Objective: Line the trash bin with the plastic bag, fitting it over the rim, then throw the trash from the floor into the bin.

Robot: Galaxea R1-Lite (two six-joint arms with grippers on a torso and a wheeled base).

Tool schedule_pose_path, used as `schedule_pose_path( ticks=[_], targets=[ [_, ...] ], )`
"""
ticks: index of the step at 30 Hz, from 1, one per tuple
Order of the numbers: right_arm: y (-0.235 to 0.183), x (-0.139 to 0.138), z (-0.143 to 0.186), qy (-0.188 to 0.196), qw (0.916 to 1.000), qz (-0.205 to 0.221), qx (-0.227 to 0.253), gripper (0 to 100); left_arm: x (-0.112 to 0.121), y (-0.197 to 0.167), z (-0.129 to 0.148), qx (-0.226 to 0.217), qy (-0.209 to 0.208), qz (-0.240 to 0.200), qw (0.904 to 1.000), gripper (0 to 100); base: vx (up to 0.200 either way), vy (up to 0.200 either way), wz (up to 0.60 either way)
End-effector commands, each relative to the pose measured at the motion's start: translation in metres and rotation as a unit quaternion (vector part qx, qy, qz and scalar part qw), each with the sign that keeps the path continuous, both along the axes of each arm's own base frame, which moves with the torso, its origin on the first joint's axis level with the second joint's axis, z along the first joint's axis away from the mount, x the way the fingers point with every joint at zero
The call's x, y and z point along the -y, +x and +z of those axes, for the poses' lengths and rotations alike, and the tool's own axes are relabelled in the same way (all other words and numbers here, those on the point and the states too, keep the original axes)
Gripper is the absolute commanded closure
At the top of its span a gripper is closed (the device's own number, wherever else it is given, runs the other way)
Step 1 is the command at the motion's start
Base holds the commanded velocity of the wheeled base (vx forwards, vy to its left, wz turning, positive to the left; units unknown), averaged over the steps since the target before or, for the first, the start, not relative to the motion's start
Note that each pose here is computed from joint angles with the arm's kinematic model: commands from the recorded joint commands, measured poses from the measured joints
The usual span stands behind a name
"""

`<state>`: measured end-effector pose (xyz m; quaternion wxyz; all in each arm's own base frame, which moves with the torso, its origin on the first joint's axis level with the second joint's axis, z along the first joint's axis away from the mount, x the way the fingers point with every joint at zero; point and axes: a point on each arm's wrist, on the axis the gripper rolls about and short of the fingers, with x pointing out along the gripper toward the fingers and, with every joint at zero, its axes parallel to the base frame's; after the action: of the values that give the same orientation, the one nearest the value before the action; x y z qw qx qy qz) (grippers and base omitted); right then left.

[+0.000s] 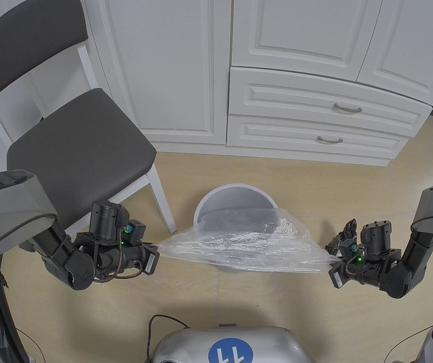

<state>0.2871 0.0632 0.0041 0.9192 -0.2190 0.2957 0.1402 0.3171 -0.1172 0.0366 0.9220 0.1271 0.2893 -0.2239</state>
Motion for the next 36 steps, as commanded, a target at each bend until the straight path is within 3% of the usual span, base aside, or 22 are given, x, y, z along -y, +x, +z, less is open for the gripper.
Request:
schedule_pose_path(
  ticks=[1, 9, 14, 20, 26, 31, 36],
  targets=[
    [-0.001, -0.004, -0.011, -0.007, 0.9998, 0.009, -0.018, 100, 0.003, 0.001, -0.013, -0.016, 0.007, -0.005, 0.9998, 100, 0.0, 0.0, 0.0],
    [0.016, -0.013, -0.038, -0.012, 0.9994, -0.001, -0.031, 100, 0.021, 0.017, -0.047, -0.034, 0.004, -0.006, 0.9994, 100, 0.0, 0.0, 0.0],
    [0.03, -0.025, -0.041, 0.027, 0.9992, -0.03, 0.005, 100, 0.041, 0.029, -0.051, -0.015, -0.031, 0.041, 0.9986, 100, 0.0, 0.0, 0.0],
    [0.037, -0.031, -0.031, 0.057, 0.9955, -0.037, 0.067, 100, 0.056, 0.045, -0.045, 0.014, -0.066, 0.094, 0.9933, 100, 0.0, 0.0, 0.0],
    [0.042, -0.031, -0.015, 0.075, 0.9892, -0.038, 0.12, 100, 0.059, 0.055, -0.024, 0.041, -0.12, 0.115, 0.9852, 100, 0.0, 0.0, 0.0],
    [0.05, -0.027, -0.01, 0.084, 0.9858, -0.047, 0.138, 100, 0.062, 0.061, -0.012, 0.073, -0.162, 0.121, 0.9766, 100, 0.0, 0.0, 0.0],
    [0.047, -0.026, -0.006, 0.09, 0.9857, -0.053, 0.133, 100, 0.058, 0.06, -0.01, 0.074, -0.159, 0.123, 0.9768, 100, 0.0, 0.0, 0.0]
  ],
)
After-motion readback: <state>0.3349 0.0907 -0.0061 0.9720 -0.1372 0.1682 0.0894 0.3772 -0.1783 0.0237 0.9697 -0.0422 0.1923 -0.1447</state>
